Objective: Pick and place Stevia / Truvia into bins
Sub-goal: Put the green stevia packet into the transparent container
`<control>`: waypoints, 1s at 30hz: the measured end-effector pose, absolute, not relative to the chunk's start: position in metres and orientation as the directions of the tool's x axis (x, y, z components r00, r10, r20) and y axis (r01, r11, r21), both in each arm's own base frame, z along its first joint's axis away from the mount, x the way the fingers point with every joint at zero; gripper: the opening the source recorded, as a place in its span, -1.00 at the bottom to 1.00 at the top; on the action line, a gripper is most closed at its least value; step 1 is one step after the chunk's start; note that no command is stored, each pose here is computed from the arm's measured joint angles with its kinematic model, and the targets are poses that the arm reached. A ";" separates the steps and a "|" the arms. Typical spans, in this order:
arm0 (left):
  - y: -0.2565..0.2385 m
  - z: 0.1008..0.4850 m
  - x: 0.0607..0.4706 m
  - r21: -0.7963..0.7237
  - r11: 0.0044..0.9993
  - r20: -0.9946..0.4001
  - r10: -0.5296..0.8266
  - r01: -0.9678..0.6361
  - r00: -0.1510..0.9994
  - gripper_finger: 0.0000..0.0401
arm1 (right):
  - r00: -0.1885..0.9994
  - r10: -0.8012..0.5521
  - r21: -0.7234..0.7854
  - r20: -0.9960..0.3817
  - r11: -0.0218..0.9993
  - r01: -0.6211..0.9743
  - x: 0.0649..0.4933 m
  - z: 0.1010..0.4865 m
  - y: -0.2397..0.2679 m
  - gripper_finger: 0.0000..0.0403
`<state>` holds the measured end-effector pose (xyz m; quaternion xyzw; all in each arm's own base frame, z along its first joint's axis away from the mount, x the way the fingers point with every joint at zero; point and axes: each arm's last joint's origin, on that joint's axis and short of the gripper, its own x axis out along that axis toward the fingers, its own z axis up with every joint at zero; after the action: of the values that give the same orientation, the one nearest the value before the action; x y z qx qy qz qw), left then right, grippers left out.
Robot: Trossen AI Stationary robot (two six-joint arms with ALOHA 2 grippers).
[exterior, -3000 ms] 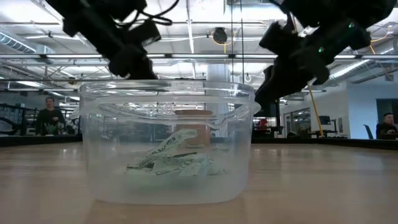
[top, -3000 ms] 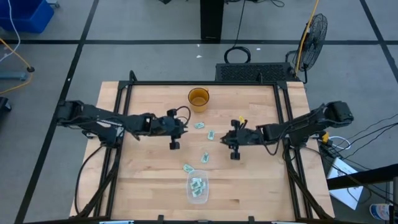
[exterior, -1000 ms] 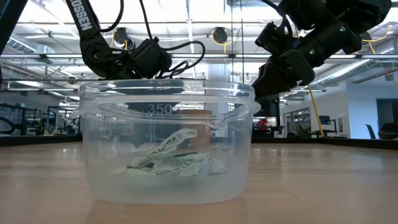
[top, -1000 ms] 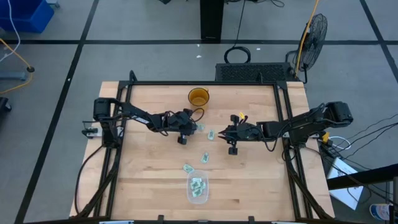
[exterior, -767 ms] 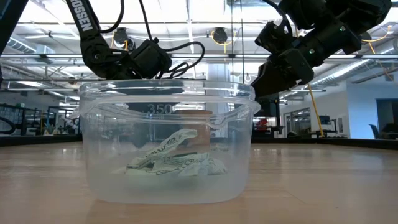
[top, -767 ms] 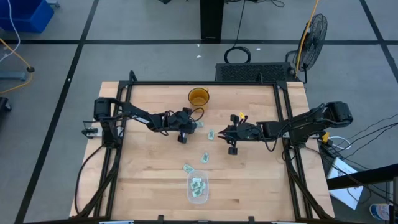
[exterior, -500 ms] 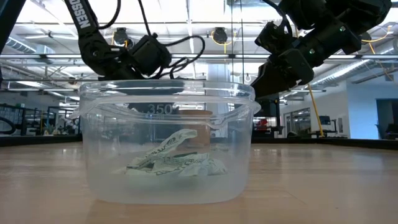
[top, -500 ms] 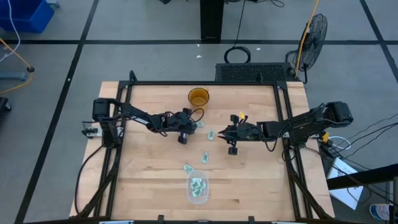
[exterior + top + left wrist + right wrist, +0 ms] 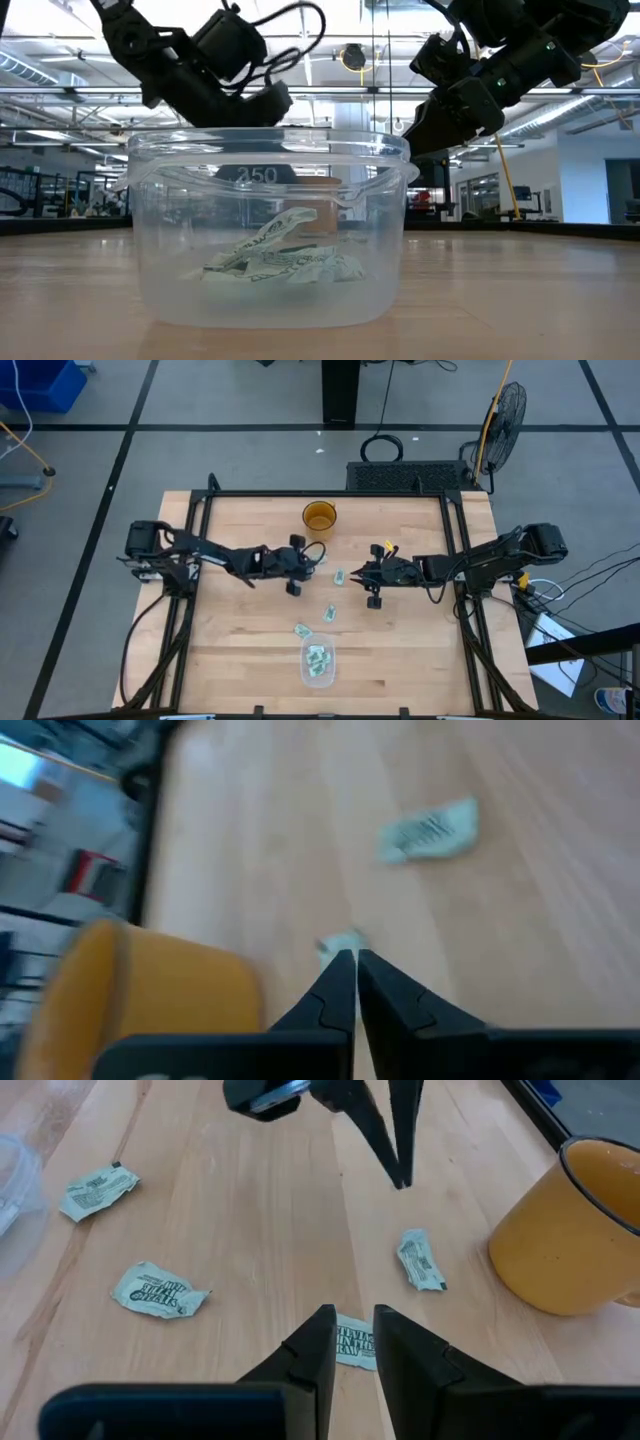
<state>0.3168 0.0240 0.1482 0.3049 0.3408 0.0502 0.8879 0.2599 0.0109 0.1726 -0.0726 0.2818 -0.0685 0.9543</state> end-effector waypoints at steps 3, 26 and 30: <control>0.029 0.137 0.315 0.545 0.824 -0.628 0.279 0.155 0.726 -0.82 | 0.832 -0.172 -0.177 -0.528 0.980 0.090 0.260 0.173 0.011 -0.67; 0.068 0.125 0.325 0.494 0.826 -0.700 0.194 0.270 0.687 -0.32 | 0.850 -0.094 -0.133 -0.518 0.991 0.028 0.261 0.174 0.013 -0.67; 0.073 0.122 0.326 0.495 0.832 -0.690 0.203 0.249 0.695 -0.32 | 0.851 -0.094 -0.133 -0.517 0.991 0.029 0.261 0.174 0.013 -0.67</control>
<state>0.3263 0.0726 0.1220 0.2892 0.3903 -0.0130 0.8740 0.2612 0.0132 0.1742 -0.0604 0.2713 -0.0320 0.9601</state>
